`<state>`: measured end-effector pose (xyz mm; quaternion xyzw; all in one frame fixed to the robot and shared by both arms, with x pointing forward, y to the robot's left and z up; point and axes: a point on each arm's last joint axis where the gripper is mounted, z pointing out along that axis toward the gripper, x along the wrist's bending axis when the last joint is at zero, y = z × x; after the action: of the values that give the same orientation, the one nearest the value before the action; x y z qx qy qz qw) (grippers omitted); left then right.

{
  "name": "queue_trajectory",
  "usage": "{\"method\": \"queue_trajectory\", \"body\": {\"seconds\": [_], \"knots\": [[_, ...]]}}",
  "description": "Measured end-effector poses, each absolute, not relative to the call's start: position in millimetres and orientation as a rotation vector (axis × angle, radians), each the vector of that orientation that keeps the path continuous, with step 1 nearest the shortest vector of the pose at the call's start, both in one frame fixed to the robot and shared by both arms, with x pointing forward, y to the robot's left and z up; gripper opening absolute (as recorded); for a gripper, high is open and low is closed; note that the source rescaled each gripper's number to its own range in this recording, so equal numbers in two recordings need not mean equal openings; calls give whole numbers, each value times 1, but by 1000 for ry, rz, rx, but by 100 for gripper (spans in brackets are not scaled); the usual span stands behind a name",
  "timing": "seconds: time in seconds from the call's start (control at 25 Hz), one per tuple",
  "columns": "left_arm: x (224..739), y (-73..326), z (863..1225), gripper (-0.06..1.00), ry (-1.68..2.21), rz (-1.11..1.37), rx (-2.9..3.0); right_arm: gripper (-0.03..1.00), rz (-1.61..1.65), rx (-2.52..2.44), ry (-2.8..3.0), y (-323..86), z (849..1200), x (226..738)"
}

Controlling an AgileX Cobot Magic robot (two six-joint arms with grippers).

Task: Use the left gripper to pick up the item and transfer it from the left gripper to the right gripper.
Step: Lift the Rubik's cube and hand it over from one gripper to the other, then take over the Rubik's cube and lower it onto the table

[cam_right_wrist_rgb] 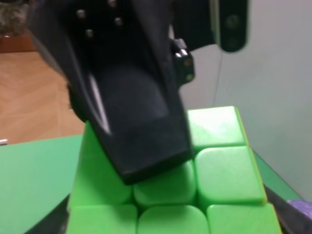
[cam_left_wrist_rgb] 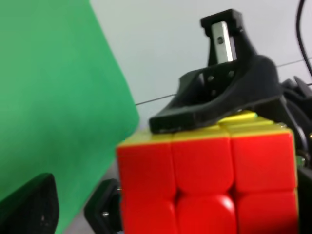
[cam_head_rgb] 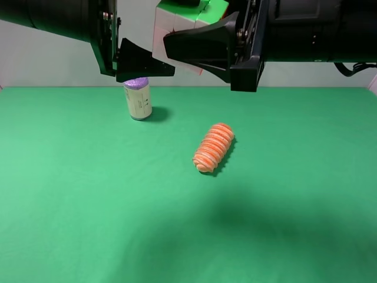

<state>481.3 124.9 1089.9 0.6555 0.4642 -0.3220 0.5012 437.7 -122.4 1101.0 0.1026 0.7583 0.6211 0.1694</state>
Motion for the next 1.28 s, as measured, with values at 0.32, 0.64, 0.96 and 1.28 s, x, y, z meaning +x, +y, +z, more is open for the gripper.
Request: {"method": "queue_trajectory", "body": {"seconds": [0.32,0.64,0.96,1.28], "knots": [[494,149,1084,79,1216,-706,1599,1,1672,351,2153,-125,1096,445],[496,164,1074,79,1260,-635,1702,0,1524,408,2172,-131,1089,452],[501,174,1073,79,1290,-606,1698,0,1466,434,2192,-133,1086,453],[502,201,1062,79,1379,-550,1806,0,1386,461,2245,-136,1080,453]]}}
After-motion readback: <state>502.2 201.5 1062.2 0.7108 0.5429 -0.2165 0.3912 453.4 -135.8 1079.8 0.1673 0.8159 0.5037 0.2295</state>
